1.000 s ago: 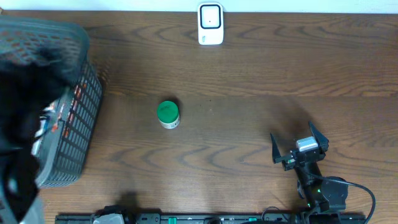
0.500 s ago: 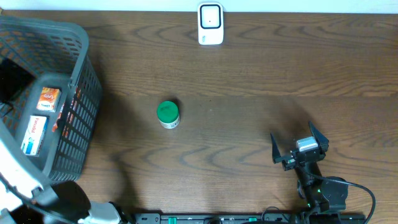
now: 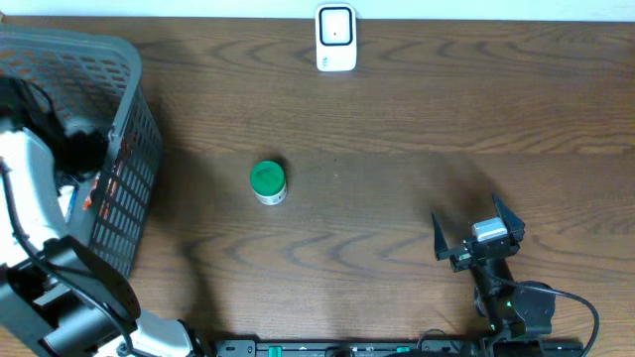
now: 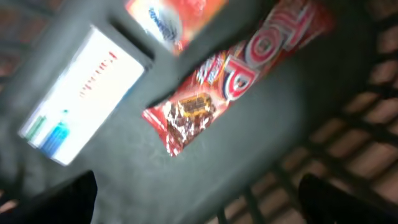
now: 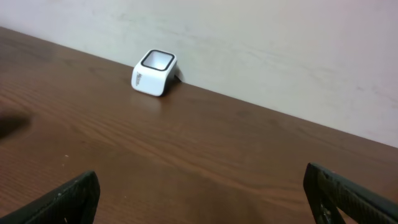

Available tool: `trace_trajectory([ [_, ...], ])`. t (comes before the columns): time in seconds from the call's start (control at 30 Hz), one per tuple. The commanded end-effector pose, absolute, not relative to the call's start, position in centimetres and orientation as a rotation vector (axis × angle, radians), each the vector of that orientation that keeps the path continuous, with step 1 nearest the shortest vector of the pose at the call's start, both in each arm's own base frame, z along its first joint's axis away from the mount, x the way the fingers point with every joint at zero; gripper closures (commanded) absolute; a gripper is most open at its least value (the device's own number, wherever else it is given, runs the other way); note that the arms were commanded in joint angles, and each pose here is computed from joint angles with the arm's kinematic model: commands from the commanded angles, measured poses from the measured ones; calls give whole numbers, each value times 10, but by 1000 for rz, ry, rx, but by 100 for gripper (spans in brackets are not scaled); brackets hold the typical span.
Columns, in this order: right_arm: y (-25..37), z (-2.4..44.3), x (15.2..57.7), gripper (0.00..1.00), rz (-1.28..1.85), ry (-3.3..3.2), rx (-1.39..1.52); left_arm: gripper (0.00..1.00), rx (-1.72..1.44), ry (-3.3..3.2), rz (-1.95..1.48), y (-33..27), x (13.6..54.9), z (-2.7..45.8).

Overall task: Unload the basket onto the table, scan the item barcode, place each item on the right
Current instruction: 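Return the left gripper into the basket and grasp the red candy bar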

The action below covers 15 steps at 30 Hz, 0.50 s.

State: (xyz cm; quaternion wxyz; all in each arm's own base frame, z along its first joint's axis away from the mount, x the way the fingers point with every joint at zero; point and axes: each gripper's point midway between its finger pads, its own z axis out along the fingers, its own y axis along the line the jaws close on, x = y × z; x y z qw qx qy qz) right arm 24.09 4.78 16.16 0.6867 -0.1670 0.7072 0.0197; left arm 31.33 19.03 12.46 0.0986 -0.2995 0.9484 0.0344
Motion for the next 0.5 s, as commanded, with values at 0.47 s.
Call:
trace_trajectory([
  [0.47, 46, 161, 241, 1, 49, 1586, -359, 2, -813, 2840, 231, 203, 310, 56],
])
